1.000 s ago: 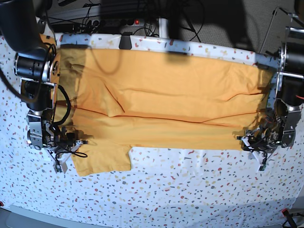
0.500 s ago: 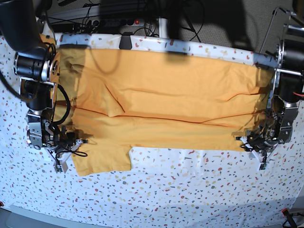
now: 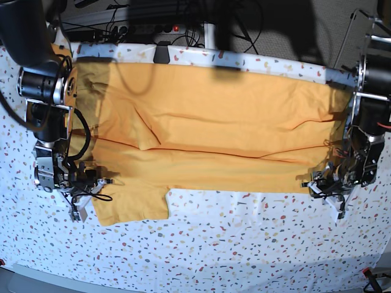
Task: Fold the T-shirt properly
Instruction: 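Hold the folded edge with both grippers and pull it taut, then lift the held edge with both grippers and fold it over the shirt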
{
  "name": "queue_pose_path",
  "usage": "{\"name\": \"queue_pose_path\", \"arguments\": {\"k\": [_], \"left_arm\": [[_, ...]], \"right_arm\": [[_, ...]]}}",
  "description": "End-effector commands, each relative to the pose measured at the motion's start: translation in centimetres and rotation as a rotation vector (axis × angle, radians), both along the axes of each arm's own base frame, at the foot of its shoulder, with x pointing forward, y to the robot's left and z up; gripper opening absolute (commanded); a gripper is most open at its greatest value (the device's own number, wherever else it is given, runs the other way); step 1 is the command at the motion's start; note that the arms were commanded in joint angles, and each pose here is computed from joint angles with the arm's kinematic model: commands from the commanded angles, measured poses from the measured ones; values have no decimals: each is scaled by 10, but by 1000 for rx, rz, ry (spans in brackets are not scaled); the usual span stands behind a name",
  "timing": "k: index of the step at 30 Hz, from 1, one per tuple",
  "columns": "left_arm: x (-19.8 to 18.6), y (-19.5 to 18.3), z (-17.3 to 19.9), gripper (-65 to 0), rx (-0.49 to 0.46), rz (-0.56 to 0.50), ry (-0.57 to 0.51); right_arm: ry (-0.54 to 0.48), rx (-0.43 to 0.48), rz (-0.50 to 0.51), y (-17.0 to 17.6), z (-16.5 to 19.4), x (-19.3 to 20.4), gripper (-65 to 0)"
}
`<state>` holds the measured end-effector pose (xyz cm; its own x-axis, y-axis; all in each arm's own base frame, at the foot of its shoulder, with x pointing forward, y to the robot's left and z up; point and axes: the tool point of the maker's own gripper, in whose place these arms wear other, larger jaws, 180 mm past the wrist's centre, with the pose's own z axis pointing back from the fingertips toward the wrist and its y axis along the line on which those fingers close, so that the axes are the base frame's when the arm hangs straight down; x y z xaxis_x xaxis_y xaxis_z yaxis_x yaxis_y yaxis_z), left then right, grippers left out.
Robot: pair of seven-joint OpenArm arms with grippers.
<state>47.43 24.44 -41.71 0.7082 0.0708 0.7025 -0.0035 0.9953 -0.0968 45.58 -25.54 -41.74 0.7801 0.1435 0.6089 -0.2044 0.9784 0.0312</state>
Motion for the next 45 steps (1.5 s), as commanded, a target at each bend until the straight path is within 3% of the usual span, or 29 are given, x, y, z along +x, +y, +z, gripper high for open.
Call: {"name": "queue_pose_path", "arguments": {"k": [1,6,10,23,29,35,36,38,39,45], "left_arm": [[13,15,19,-394,25,18,-37],[7,20,13,-417,37,13,-12],[9,17,15,-650,29,-4,-20],[21,28,58,-650,86,-53,-55],[20,28,76,-650,-2,-52,-55],[22,26,78,-650,5,-64,-77],[23,26,78,-627,4,-65,-77],[23,25,78,-486,3,-64,-92],[23,25,78,-461,3,-66,-95],[20,32,66,-459,-8,-32,-88]], "right_arm": [[3,-19,22,-5,10,4,-650],[2,0,18,-3,10,5,-650],[-9,23,10,0,14,7,-650],[-133,15,28,-10,56,24,-650],[-172,-13,55,-11,70,12,-650],[-190,-12,80,-1,72,5,-650],[-188,-7,80,0,72,4,-650],[-184,6,78,1,72,4,-650],[-182,5,78,1,72,4,-650],[-177,6,79,2,71,3,-650]]}}
